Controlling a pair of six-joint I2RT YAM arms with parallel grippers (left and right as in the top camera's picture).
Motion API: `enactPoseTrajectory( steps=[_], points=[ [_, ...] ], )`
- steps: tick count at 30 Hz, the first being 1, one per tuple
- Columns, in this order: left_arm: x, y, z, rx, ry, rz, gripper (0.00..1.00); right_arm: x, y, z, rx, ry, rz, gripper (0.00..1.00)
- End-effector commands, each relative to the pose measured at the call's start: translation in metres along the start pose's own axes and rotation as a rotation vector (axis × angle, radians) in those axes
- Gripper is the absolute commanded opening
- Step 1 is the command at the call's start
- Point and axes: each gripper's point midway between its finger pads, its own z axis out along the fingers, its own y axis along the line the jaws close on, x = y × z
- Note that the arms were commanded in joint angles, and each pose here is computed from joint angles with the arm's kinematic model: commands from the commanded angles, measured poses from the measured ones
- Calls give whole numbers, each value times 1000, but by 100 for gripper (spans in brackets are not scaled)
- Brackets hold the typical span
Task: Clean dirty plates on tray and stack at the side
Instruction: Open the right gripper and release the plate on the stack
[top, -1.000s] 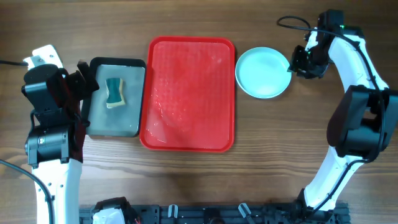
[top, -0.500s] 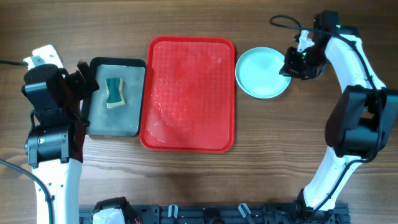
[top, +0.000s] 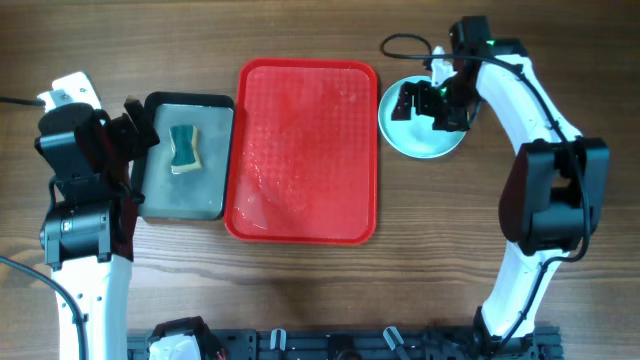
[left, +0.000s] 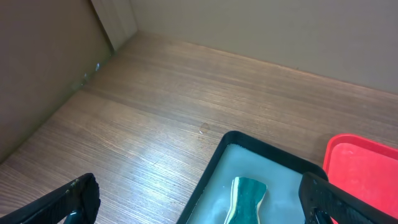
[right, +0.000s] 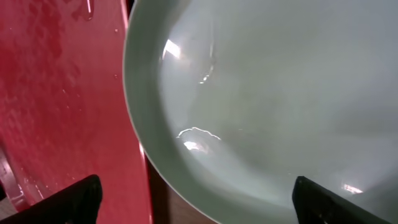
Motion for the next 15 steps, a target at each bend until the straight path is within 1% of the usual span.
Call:
enactPoseTrajectory(
  steps=[1, 7, 12, 15],
  points=[
    [-6, -3, -1, 14, -12, -14, 100, -1, 12, -10, -20, -26, -23, 100],
    [-6, -3, -1, 14, -12, -14, 100, -25, 16, -12, -34, -126, -62, 100],
    [-6, -3, -1, 14, -12, -14, 100, -64, 25, -21, -57, -288, -124, 100],
    [-6, -3, -1, 14, -12, -14, 100, -79, 29, -26, -65, -351, -150, 100]
  ],
)
